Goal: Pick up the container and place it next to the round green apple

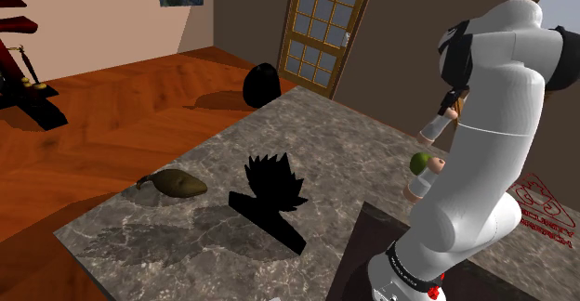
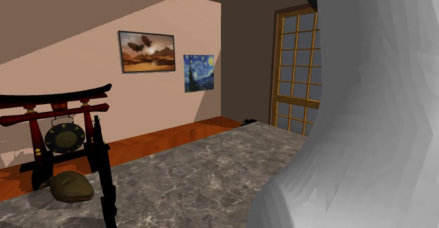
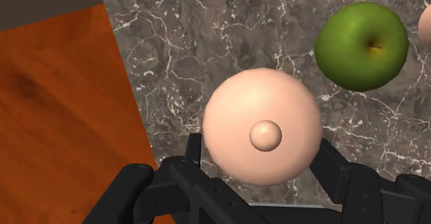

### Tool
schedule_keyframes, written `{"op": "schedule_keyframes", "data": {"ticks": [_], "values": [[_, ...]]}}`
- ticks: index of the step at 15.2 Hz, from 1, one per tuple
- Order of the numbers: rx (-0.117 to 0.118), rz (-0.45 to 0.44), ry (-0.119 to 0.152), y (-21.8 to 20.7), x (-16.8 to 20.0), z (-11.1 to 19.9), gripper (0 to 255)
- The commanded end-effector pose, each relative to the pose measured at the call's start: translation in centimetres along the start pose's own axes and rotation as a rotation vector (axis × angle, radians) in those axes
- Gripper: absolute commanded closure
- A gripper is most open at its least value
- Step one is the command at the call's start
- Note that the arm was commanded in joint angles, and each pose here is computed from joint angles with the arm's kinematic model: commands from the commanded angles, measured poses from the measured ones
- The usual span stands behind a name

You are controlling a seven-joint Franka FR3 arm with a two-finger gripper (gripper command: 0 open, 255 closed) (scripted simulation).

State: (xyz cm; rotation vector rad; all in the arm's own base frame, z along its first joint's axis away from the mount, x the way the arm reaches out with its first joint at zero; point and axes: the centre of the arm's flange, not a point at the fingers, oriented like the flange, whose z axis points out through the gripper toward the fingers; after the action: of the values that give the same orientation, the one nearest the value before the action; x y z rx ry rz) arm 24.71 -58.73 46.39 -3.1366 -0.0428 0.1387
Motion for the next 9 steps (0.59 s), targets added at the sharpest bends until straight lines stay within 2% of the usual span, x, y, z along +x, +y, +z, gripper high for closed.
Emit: {"op": "schedule_keyframes", "data": {"ticks": [1,9], "values": [[-0.001,0.000,0.000,0.0,0.2,1.1,255],[-0.001,0.000,0.000,0.0,0.6,5.7,255]]}}
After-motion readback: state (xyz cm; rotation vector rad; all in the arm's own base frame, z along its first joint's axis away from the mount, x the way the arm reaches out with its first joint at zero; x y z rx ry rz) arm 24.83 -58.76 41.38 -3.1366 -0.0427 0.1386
